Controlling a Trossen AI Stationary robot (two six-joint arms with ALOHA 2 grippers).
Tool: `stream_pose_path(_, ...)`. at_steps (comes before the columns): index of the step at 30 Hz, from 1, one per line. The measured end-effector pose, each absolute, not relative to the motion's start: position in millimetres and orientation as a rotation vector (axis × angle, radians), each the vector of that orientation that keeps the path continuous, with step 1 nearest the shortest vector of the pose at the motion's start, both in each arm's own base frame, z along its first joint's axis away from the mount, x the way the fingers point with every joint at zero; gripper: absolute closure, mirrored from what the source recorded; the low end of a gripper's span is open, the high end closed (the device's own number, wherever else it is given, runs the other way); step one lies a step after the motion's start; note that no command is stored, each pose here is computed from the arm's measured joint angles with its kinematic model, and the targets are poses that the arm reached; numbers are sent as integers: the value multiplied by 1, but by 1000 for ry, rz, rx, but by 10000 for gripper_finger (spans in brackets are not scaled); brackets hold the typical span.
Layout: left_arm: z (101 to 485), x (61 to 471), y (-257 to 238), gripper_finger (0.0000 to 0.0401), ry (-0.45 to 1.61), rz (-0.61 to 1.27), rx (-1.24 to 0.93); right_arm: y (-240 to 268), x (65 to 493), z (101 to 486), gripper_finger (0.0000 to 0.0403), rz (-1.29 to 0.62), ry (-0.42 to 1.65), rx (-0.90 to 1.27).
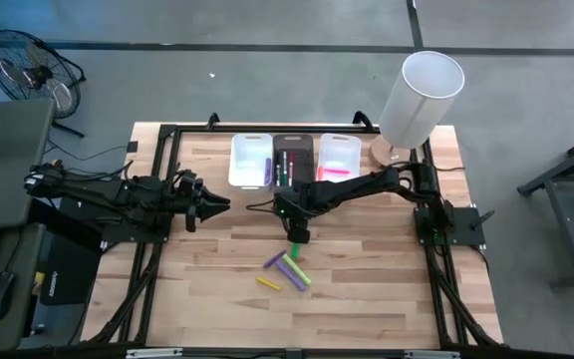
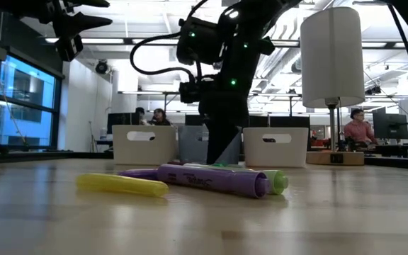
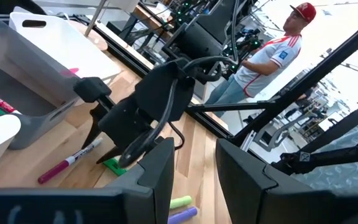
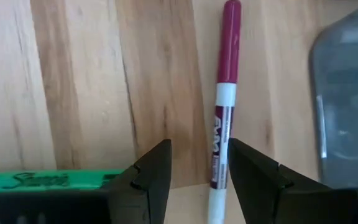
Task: Pick & Place Markers
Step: Put the purple marker pen into the black bin
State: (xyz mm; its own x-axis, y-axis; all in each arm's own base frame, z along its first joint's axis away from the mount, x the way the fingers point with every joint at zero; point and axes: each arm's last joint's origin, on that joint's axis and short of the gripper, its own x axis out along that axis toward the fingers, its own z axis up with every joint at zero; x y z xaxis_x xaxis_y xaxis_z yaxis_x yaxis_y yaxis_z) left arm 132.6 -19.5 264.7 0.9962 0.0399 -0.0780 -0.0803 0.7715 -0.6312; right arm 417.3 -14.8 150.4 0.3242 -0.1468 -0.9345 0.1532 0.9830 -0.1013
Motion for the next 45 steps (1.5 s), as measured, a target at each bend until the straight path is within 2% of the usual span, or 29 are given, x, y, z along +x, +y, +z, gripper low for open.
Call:
stream_pose_path(19, 265, 133, -21, 284, 75, 28, -688, -14, 406, 137, 261, -255, 1266, 216)
stream_pose_path(36, 265, 133, -21, 284, 80, 15, -688, -14, 409, 147, 261, -326, 1282, 91)
stream_pose_path(45, 265, 133, -21, 284, 81, 13, -687, -11, 404, 146, 261, -414, 1315, 293)
